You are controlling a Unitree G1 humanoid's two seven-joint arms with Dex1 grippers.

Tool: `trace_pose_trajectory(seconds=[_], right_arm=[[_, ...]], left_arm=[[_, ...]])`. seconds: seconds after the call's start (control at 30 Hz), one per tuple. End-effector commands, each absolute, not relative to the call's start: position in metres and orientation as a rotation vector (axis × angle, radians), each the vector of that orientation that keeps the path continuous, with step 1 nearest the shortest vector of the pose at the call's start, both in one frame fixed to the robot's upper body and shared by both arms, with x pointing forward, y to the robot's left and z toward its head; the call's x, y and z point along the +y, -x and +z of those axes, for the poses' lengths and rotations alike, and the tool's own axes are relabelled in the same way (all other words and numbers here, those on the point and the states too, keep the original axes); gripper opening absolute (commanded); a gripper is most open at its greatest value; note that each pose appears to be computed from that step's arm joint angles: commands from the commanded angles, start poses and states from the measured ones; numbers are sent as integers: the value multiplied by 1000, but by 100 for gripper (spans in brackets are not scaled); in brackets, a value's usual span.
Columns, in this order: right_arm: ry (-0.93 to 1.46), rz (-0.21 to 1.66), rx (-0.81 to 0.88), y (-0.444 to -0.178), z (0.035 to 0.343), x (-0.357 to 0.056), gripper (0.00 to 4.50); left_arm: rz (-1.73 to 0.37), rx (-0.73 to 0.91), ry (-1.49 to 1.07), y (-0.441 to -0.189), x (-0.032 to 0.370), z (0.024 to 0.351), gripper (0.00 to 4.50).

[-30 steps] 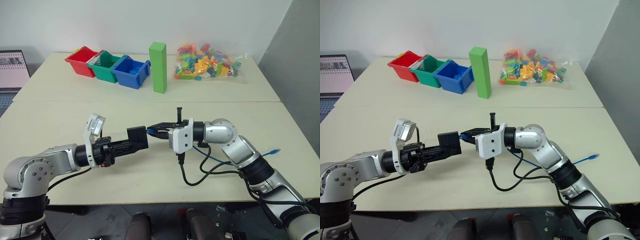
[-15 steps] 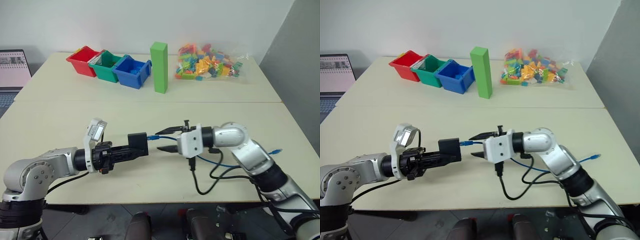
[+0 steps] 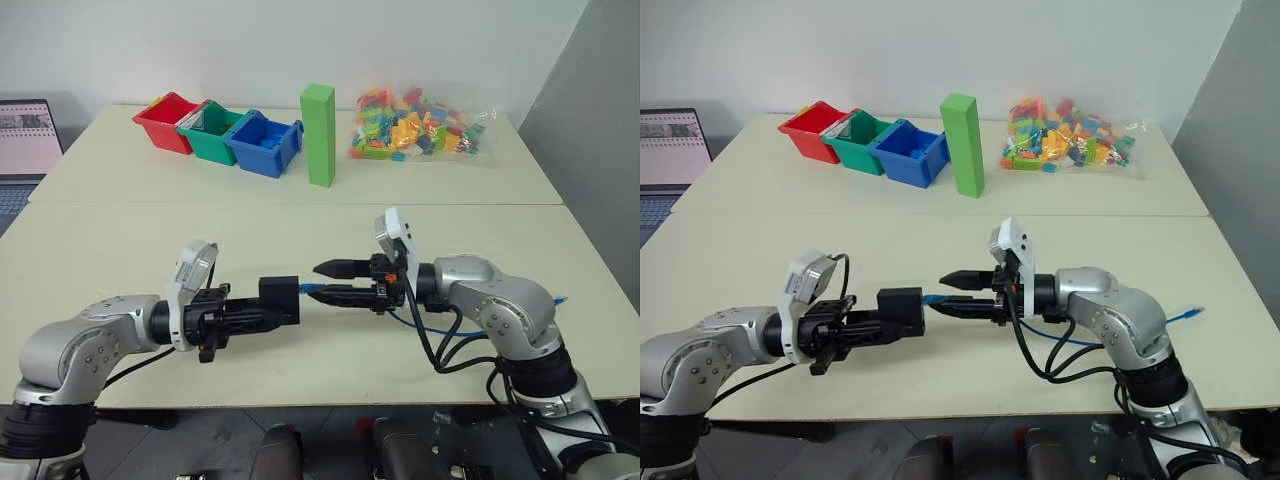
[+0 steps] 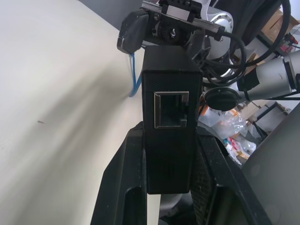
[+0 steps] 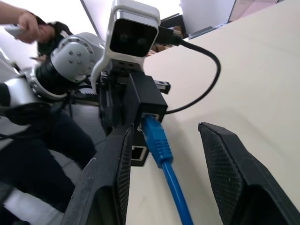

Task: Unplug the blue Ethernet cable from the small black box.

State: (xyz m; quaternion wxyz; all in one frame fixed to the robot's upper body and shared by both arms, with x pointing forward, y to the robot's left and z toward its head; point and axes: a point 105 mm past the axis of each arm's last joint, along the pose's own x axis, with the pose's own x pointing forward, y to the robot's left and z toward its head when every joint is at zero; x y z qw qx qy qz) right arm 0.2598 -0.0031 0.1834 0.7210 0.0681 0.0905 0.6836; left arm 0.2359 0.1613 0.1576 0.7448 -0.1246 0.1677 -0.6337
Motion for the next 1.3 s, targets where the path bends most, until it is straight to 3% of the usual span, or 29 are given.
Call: trace_pose_trajectory(seconds=[0.03,0.57,0.9,1.3], right_arm=[[-234,1529,212,-256,191,-3,232],[-240,1547,264,-253,185,1,232],[-207,1564,269,-251,183,4,6],[-235,1578,356,-249,175,-6,4]], left_arm=[[-1420,343,234,-232,161,162,78],[-1413,335,236,-233,163,158,78],[-1418,338,235,-232,163,156,78],[-1439,346,226,-227,163,152,78]])
